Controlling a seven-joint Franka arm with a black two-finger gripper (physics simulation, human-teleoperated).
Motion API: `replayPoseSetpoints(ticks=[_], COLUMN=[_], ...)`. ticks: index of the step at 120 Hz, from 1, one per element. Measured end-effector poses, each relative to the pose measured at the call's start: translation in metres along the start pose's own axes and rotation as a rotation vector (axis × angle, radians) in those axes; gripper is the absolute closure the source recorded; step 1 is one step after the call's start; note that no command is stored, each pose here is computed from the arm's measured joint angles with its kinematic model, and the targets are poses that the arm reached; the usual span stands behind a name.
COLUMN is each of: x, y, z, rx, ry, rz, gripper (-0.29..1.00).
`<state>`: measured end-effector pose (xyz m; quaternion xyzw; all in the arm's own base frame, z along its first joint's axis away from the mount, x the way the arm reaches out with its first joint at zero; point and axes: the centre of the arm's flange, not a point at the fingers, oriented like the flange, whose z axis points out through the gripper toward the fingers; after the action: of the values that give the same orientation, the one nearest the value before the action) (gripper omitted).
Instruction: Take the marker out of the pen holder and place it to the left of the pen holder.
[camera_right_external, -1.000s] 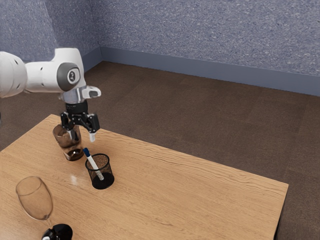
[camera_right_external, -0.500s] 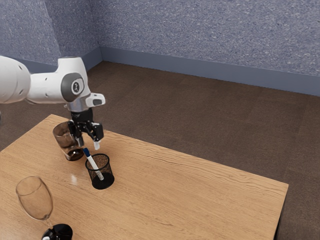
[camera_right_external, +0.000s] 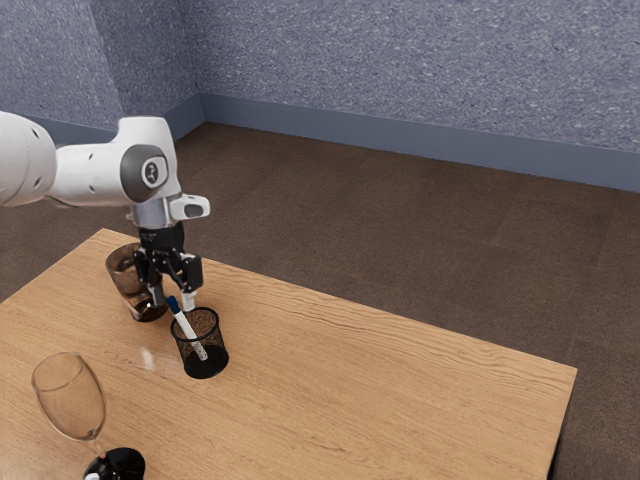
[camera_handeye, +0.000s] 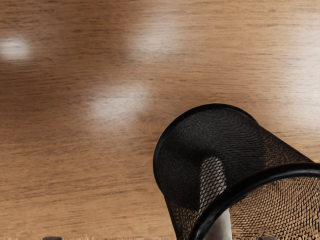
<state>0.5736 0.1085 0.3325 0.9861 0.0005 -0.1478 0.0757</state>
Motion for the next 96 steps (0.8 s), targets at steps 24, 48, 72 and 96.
replayPoseSetpoints(ticks=[24, 48, 72, 96], x=[-0.003, -0.005, -0.009, -0.011], y=[0.013, 0.029, 0.04, 0.041], z=[0.002, 0.002, -0.001, 0.001], rx=[-0.01, -0.017, -0.031, -0.056], ry=[-0.042, -0.069, -0.086, -0.115], rz=[0.028, 0.06, 0.076, 0.071], gripper=[0.2, 0.33, 0.44, 0.59])
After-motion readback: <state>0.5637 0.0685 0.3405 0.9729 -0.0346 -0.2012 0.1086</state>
